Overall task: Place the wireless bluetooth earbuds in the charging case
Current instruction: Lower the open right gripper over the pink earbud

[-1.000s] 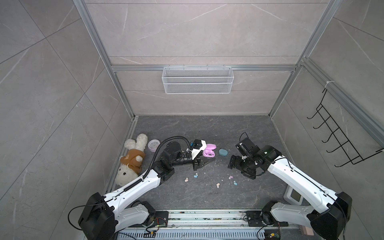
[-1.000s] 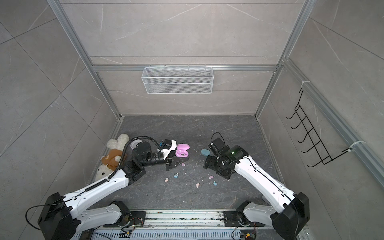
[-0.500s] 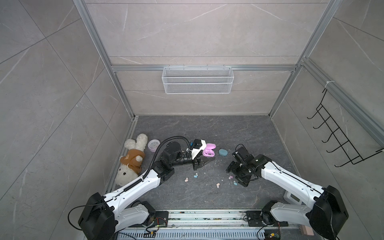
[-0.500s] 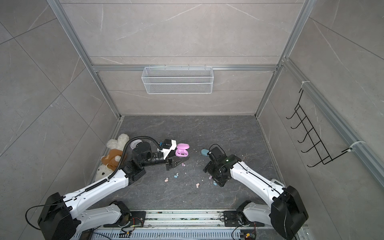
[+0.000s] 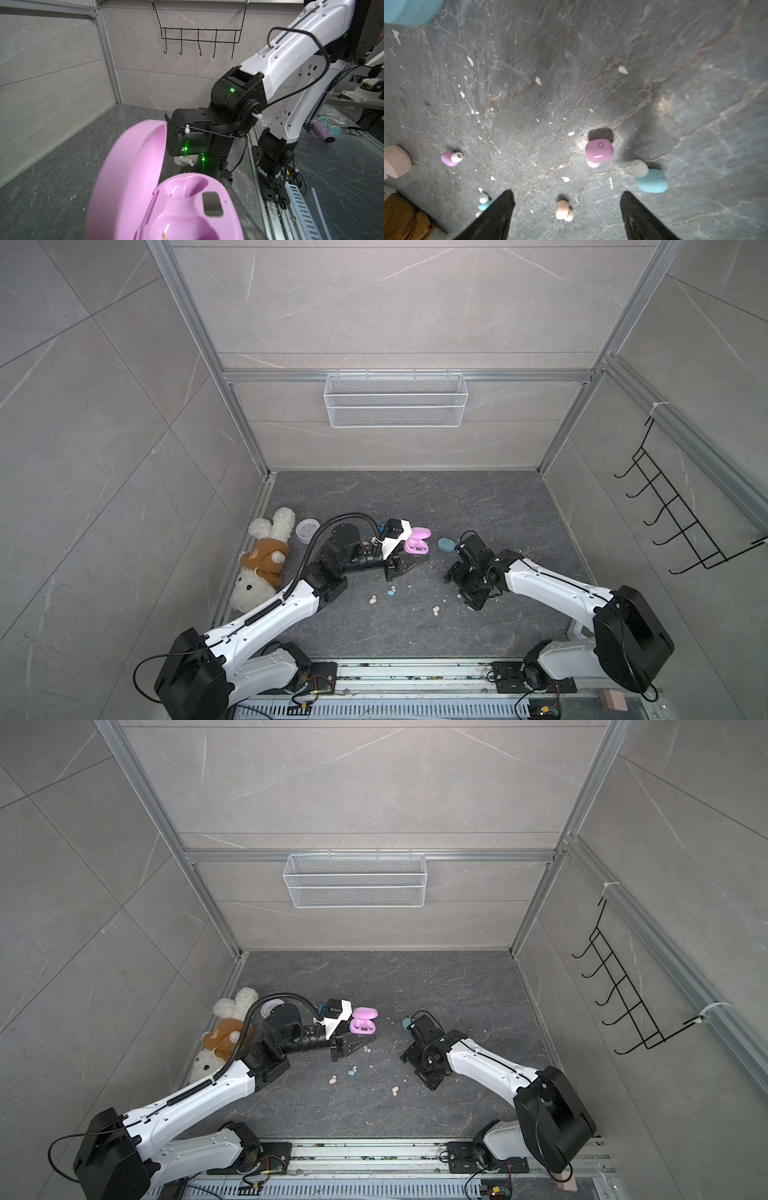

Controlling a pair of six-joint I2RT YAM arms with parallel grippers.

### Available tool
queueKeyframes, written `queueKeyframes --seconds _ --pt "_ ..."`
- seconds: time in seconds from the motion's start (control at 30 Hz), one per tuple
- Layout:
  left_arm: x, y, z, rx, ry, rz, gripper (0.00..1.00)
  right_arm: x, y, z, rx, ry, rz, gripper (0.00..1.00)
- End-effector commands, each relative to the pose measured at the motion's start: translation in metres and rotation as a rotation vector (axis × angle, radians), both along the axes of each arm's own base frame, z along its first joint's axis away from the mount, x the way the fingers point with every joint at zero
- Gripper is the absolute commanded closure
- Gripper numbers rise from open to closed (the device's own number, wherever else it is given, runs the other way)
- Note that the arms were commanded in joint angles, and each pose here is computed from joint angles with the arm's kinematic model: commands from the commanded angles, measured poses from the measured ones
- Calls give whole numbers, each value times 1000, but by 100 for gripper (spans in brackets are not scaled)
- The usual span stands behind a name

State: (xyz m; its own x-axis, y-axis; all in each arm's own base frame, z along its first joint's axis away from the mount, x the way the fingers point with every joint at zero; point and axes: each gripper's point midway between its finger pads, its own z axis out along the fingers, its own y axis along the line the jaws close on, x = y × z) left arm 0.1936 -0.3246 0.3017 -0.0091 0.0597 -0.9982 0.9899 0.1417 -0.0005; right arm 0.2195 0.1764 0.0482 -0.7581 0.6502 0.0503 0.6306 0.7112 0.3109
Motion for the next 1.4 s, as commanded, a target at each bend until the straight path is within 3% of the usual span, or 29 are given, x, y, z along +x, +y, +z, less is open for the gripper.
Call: queueKeyframes --seconds 0.0,1.37 --pt "-3 4 18 -40 -54 3 77 4 3 -2 12 -1 3 17" --pt "-4 6 20 -37 -59 7 77 30 -7 -17 -33 11 54 17"
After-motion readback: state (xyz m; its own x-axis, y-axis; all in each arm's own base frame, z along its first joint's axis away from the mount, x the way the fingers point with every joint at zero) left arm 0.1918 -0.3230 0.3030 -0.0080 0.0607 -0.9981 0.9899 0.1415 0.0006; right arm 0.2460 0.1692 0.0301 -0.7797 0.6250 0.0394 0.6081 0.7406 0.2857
